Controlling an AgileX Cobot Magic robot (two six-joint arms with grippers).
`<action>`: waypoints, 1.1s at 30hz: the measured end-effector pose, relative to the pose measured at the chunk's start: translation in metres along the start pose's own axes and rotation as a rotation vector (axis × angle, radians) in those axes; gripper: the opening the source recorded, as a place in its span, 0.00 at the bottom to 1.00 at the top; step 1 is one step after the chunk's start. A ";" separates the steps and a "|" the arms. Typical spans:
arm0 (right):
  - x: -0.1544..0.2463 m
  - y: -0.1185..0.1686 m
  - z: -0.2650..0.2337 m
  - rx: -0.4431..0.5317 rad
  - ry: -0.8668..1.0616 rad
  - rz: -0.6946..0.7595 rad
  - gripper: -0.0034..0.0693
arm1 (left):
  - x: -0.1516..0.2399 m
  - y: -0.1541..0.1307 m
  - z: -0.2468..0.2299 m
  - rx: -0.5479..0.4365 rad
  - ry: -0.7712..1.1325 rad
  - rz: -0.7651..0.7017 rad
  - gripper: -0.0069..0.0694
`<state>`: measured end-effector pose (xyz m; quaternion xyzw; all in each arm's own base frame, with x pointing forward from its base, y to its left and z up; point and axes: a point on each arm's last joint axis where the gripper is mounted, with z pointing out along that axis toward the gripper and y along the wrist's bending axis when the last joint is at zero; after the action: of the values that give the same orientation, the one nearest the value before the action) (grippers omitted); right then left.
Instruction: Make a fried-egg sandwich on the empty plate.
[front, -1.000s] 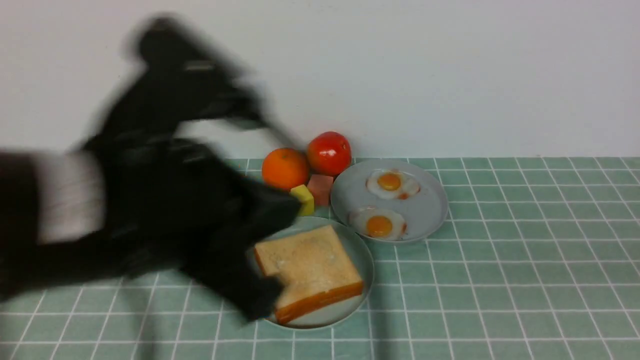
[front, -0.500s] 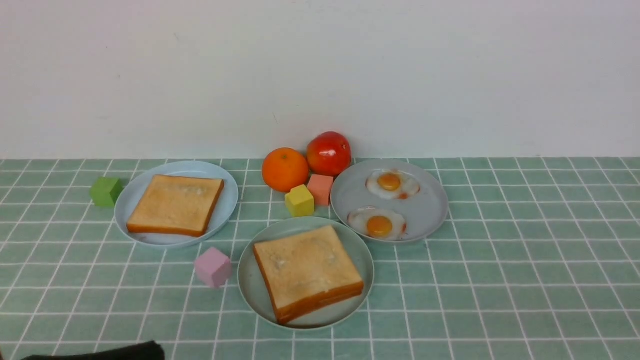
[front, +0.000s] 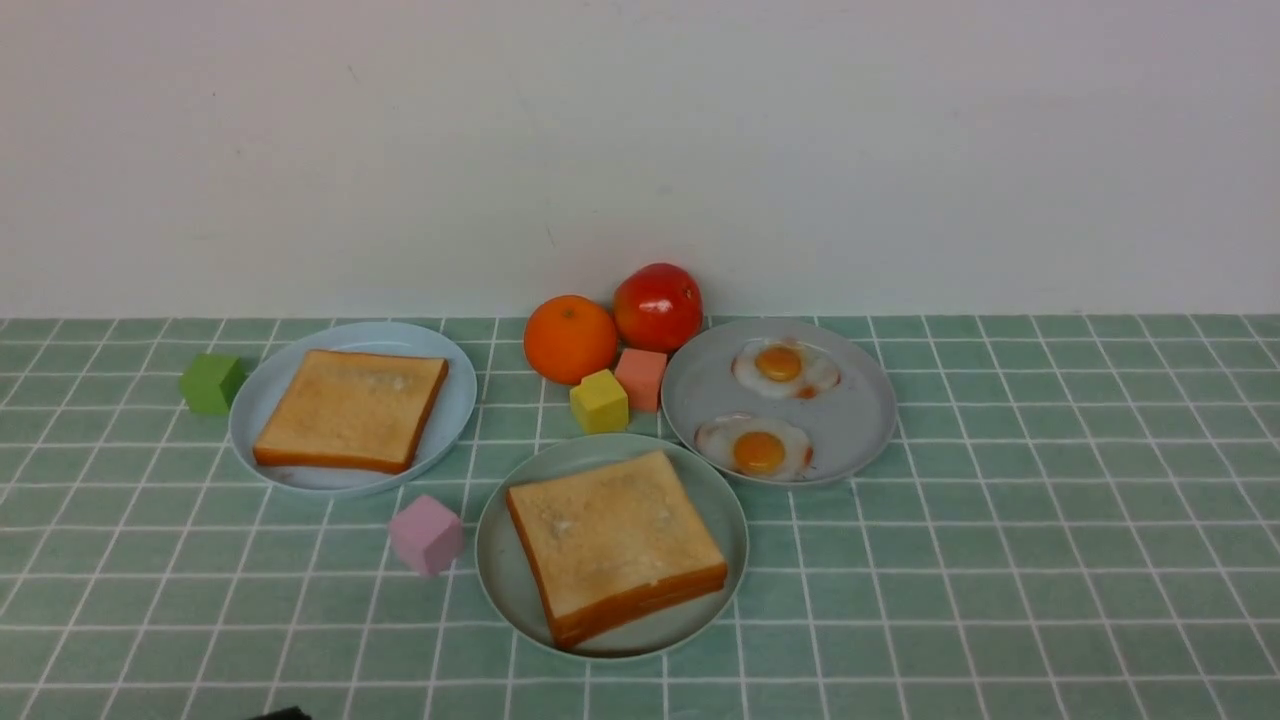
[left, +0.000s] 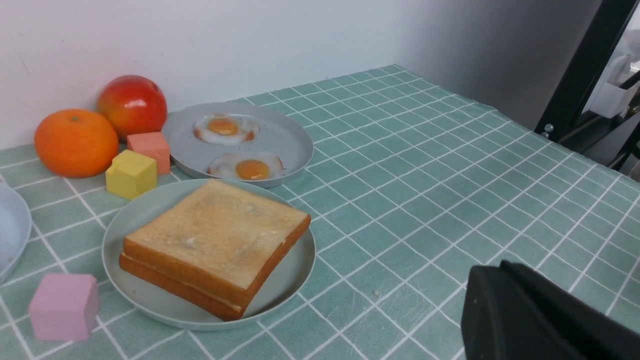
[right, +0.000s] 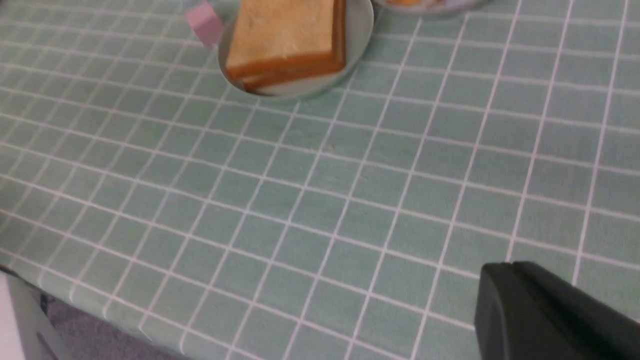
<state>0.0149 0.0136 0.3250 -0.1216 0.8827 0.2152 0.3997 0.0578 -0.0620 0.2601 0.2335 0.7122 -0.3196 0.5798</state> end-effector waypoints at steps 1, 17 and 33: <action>0.002 -0.001 0.002 0.004 0.011 0.000 0.05 | 0.000 0.000 0.000 0.000 0.001 0.000 0.07; 0.036 -0.033 0.057 0.308 -0.370 -0.053 0.03 | 0.000 0.000 0.000 -0.001 0.002 0.002 0.07; 0.090 -0.065 0.108 0.441 -0.407 -0.066 0.03 | 0.000 0.000 0.000 -0.001 0.005 0.003 0.08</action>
<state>0.0520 0.0045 0.1743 -0.0149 0.8055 0.0253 0.5919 0.0577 -0.0619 0.2596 0.2349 0.7136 -0.3178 0.5784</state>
